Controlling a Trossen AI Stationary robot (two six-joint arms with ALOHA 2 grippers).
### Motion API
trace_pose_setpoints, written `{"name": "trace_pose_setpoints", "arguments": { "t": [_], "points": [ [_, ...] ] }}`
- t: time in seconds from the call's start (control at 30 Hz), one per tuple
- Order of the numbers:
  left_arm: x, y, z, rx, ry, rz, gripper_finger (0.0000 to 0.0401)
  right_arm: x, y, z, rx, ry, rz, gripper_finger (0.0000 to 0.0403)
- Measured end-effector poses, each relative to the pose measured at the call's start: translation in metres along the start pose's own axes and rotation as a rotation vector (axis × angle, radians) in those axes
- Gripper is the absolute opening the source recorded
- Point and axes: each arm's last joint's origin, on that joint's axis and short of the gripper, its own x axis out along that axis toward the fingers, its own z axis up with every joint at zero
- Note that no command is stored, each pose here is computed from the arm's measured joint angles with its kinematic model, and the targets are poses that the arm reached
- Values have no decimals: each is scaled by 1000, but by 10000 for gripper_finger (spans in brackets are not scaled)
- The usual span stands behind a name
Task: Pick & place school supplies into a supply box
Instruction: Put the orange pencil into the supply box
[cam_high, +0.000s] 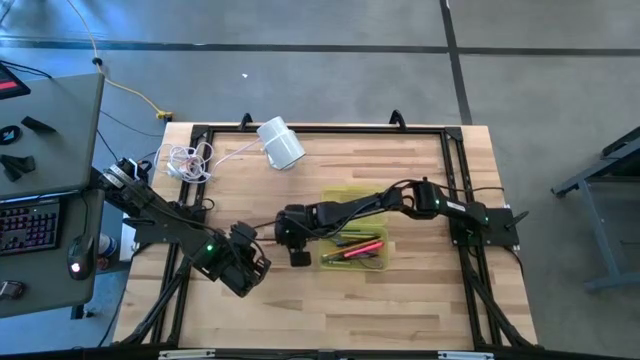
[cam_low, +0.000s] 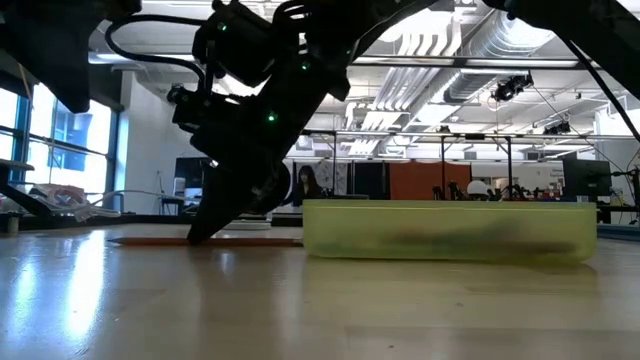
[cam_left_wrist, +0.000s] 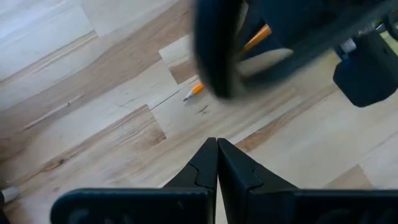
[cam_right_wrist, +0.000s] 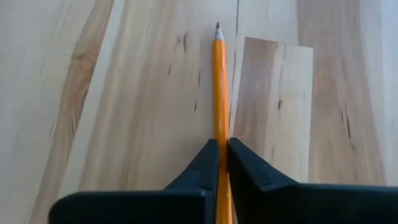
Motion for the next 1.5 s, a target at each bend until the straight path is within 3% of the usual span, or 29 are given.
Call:
{"name": "trace_pose_setpoints", "arguments": {
  "t": [0.2,0.3,0.47,0.63,0.77,0.87,0.97,1.07,1.33,1.5],
  "points": [
    [0,0,0,1,-5,-2,46,-15,13,6,-57,-8,12,5],
    [0,0,0,0,-8,-3,46,-37,20,17,-81,-58,7,5],
    [0,0,0,0,-5,-3,46,-82,29,35,-124,-135,-101,4],
    [0,-1,0,-2,-4,-6,46,-116,44,26,-148,0,-142,4],
    [0,-1,0,-2,-4,-7,46,-140,54,5,-69,212,-171,2],
    [0,-1,0,-2,-4,-6,46,-144,61,-13,5,389,-200,4],
    [0,-1,0,-2,-4,-6,46,-138,68,-31,17,465,-288,2],
    [0,-1,0,-2,-4,-7,46,-123,74,-54,39,536,-272,2],
    [0,-1,0,-5,-4,-13,46,-98,70,-89,88,436,-331,2],
    [0,-1,0,-6,-5,-14,46,-99,63,-103,67,521,-410,12]
  ]
}}
